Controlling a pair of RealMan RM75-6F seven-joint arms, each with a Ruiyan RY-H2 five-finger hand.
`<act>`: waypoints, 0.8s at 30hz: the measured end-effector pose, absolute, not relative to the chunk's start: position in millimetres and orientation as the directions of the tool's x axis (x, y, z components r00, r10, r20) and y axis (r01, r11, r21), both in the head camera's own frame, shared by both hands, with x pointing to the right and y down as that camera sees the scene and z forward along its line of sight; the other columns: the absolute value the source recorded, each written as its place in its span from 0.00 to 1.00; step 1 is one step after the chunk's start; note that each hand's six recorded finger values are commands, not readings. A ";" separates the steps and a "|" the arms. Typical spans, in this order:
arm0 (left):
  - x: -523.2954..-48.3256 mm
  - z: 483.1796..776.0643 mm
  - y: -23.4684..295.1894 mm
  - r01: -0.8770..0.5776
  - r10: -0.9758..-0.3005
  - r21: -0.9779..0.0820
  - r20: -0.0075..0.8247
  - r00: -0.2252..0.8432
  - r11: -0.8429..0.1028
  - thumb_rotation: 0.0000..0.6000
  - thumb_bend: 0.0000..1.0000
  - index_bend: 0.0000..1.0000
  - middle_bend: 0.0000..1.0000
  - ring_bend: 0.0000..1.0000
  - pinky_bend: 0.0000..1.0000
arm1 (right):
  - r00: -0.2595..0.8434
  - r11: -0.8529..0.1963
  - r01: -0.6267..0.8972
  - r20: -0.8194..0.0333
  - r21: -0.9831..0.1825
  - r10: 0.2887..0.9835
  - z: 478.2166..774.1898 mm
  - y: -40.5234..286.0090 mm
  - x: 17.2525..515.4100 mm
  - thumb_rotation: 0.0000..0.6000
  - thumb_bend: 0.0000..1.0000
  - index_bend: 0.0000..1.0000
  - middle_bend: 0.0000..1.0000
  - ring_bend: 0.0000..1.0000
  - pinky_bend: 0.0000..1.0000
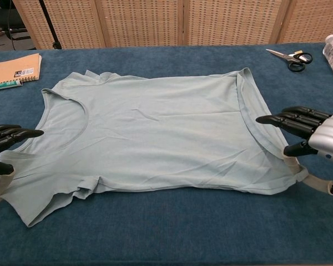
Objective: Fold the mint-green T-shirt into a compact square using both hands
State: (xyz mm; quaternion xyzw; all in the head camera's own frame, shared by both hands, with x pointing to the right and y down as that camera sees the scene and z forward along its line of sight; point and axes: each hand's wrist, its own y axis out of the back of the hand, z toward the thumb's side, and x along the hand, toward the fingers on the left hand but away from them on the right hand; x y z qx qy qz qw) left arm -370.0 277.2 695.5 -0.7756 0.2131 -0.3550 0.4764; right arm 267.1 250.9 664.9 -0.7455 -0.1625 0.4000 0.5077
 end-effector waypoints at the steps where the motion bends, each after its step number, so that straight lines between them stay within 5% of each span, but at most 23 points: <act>1: -370.5 694.3 277.2 0.004 -0.669 -0.890 0.346 0.658 -0.456 1.00 0.59 0.73 0.00 0.00 0.00 | 0.629 -0.432 -0.164 -0.431 -0.887 0.647 664.7 251.4 266.9 1.00 0.62 0.66 0.00 0.00 0.00; 24: -379.4 653.8 298.6 -0.015 -0.605 -0.869 0.332 0.724 -0.495 1.00 0.60 0.74 0.00 0.00 0.00 | 0.752 -0.519 -0.051 -0.375 -0.853 0.543 624.6 271.1 259.6 1.00 0.62 0.67 0.00 0.00 0.00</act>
